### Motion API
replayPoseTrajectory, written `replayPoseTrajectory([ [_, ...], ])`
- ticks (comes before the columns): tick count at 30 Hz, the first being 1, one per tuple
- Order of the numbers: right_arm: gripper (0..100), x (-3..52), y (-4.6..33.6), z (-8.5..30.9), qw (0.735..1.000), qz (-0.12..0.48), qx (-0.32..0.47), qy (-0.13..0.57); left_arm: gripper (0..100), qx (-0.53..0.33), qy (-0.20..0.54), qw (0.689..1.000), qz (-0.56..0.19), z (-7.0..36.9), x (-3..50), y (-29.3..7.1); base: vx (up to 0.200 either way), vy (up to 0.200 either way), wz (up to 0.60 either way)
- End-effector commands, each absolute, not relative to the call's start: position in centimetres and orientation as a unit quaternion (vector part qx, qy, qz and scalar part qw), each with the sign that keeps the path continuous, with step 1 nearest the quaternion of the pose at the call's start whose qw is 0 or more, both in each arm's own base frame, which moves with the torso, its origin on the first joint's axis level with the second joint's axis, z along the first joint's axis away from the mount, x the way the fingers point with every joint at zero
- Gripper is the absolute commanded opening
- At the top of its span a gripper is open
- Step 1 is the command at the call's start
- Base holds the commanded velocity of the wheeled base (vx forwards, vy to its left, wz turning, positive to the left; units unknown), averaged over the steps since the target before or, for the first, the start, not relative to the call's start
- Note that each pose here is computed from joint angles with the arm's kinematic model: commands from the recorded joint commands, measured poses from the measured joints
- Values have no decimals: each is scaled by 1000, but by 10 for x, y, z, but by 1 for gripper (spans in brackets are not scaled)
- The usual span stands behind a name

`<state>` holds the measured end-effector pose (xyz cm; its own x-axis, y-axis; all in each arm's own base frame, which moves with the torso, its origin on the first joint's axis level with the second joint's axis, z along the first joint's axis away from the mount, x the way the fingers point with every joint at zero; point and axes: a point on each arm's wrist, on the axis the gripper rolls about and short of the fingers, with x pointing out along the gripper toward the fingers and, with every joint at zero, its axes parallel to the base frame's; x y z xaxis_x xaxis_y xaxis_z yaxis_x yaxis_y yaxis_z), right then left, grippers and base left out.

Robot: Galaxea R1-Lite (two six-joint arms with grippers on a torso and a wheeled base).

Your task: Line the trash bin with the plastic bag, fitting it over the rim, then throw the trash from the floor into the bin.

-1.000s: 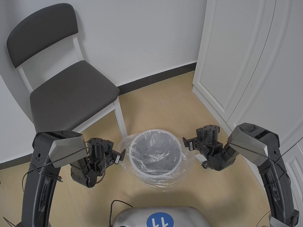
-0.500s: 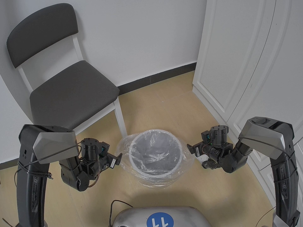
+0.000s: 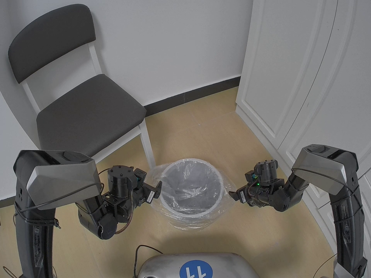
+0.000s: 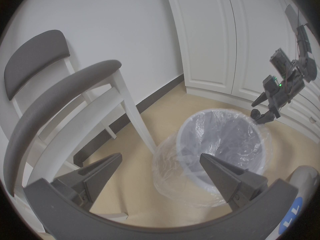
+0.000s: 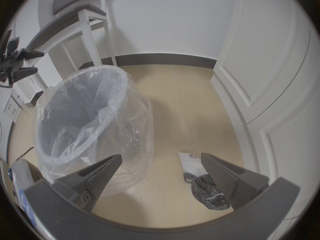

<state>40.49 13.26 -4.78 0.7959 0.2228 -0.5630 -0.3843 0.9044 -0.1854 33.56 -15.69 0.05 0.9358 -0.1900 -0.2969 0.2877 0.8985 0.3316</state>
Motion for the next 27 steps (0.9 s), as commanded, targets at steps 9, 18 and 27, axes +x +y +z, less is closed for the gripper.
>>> replayPoseTrajectory([
  [9, 100, 454, 132, -57, 915, 148, 27, 374, 100, 199, 117, 965, -124, 2, 339, -172, 0, 0, 0],
  [18, 100, 477, 139, -72, 907, 114, 82, 398, 100, 218, 141, 958, -119, -16, 350, -169, 0, 0, 0],
  [27, 100, 480, 143, -75, 914, 121, 86, 379, 100, 225, 173, 955, -81, -24, 377, -151, 0, 0, 0],
])
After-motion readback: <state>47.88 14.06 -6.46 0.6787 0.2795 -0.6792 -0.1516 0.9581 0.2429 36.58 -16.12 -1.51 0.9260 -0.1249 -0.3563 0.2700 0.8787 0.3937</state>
